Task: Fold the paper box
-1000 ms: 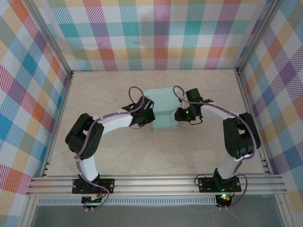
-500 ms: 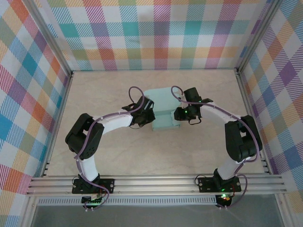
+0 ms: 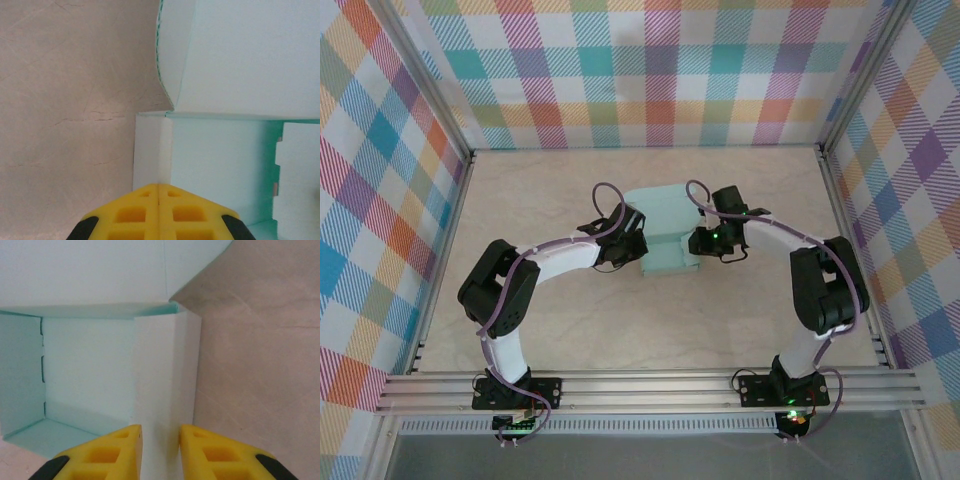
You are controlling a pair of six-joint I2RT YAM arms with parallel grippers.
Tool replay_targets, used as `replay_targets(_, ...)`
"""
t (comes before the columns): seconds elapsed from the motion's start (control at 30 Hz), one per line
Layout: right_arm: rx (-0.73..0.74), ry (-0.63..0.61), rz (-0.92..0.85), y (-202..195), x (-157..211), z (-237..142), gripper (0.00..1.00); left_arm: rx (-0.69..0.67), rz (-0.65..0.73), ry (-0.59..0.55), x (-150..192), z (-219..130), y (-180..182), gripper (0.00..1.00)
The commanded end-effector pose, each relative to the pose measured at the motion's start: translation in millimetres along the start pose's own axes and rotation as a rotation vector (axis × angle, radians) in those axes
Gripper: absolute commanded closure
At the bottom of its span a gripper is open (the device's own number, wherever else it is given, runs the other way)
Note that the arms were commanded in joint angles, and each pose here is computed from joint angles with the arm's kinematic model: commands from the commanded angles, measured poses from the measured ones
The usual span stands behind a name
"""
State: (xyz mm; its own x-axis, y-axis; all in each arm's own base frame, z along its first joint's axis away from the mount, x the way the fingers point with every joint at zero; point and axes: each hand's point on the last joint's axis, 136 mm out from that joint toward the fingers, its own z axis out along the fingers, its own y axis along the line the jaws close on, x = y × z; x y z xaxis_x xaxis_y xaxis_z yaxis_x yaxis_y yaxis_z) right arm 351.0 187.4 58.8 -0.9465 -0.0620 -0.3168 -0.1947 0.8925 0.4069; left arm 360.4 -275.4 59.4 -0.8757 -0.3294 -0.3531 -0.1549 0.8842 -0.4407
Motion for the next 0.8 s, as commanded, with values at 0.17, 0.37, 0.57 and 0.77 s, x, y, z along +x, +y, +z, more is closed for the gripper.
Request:
replay_targets(0.17, -0.055, 0.04, -0.005, 10, 2, 4, 0.78, -0.227, 0.02, 0.155, 47, 20, 66, 0.96)
replay_targets(0.37, 0.0, 0.069, -0.025, 5, 7, 9, 0.8, -0.225, 0.021, 0.156, 48, 20, 66, 0.96)
replay_targets(0.57, 0.06, 0.1, -0.059, 4, 13, 15, 0.81, -0.226, 0.021, 0.157, 48, 21, 67, 0.96)
replay_targets(0.77, 0.119, 0.124, -0.089, 2, 17, 20, 0.82, -0.226, 0.023, 0.157, 49, 21, 68, 0.96)
